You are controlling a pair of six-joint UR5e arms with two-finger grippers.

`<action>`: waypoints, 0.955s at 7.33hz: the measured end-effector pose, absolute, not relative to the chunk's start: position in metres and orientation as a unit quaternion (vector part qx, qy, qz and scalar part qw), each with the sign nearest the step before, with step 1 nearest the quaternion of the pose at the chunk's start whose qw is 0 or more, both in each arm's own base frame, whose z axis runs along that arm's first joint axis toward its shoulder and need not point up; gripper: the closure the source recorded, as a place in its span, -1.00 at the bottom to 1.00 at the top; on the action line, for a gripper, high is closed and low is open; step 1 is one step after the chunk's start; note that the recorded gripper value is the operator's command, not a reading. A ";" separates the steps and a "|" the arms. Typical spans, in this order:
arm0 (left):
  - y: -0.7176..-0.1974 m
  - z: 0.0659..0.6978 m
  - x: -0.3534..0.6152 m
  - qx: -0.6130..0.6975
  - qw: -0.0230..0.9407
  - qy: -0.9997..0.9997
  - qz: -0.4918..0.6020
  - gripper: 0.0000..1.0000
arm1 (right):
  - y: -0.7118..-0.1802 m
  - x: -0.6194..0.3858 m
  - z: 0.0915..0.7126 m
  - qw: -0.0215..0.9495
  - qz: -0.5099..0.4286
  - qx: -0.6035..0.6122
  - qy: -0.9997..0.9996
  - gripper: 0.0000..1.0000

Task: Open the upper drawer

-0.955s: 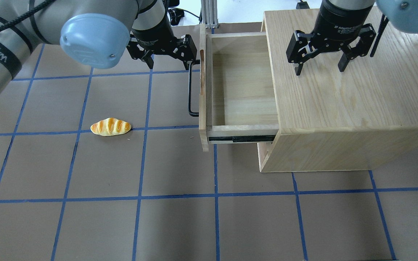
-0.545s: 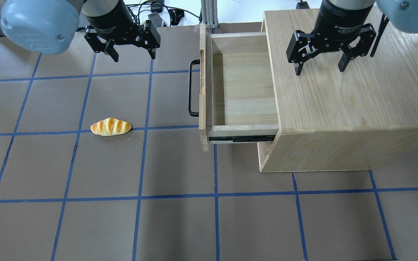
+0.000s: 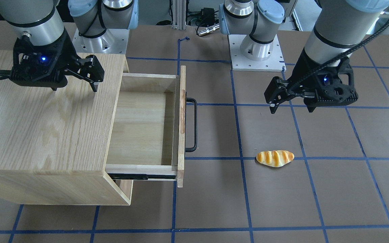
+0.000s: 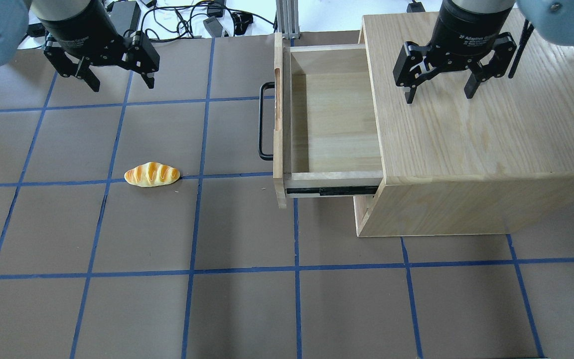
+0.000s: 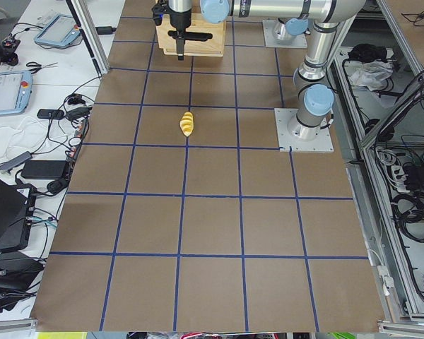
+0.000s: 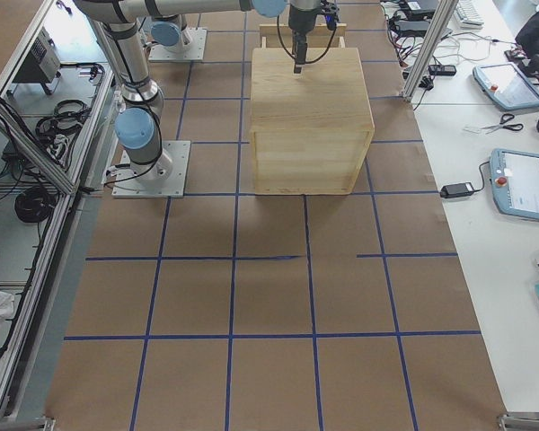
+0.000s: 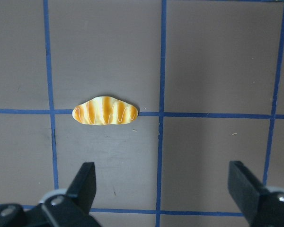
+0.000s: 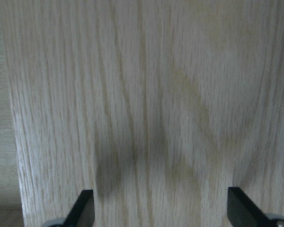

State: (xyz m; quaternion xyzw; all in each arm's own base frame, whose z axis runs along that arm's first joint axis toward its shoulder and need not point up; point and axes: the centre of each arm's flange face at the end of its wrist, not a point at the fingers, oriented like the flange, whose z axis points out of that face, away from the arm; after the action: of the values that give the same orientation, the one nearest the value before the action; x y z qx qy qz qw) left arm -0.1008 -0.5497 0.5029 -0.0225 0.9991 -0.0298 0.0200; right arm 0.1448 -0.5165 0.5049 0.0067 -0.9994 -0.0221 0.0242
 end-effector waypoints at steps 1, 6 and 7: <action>-0.544 0.508 -0.093 -0.027 0.020 0.999 -0.028 -1.00 | -0.516 0.145 0.505 0.024 -0.022 0.007 -0.999 -1.00; -0.524 0.515 -0.089 -0.031 0.017 0.999 -0.027 -1.00 | -0.516 0.145 0.505 0.024 -0.022 0.007 -0.999 -1.00; -0.523 0.516 -0.090 -0.032 0.014 0.999 -0.027 -1.00 | -0.516 0.145 0.505 0.024 -0.022 0.007 -0.999 -1.00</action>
State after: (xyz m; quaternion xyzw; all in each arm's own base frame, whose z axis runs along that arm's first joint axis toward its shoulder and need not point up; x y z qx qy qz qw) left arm -0.0897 -0.5235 0.5157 -0.0316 0.9990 -0.0271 0.0144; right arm 0.1448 -0.5164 0.5047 0.0065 -0.9994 -0.0223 0.0242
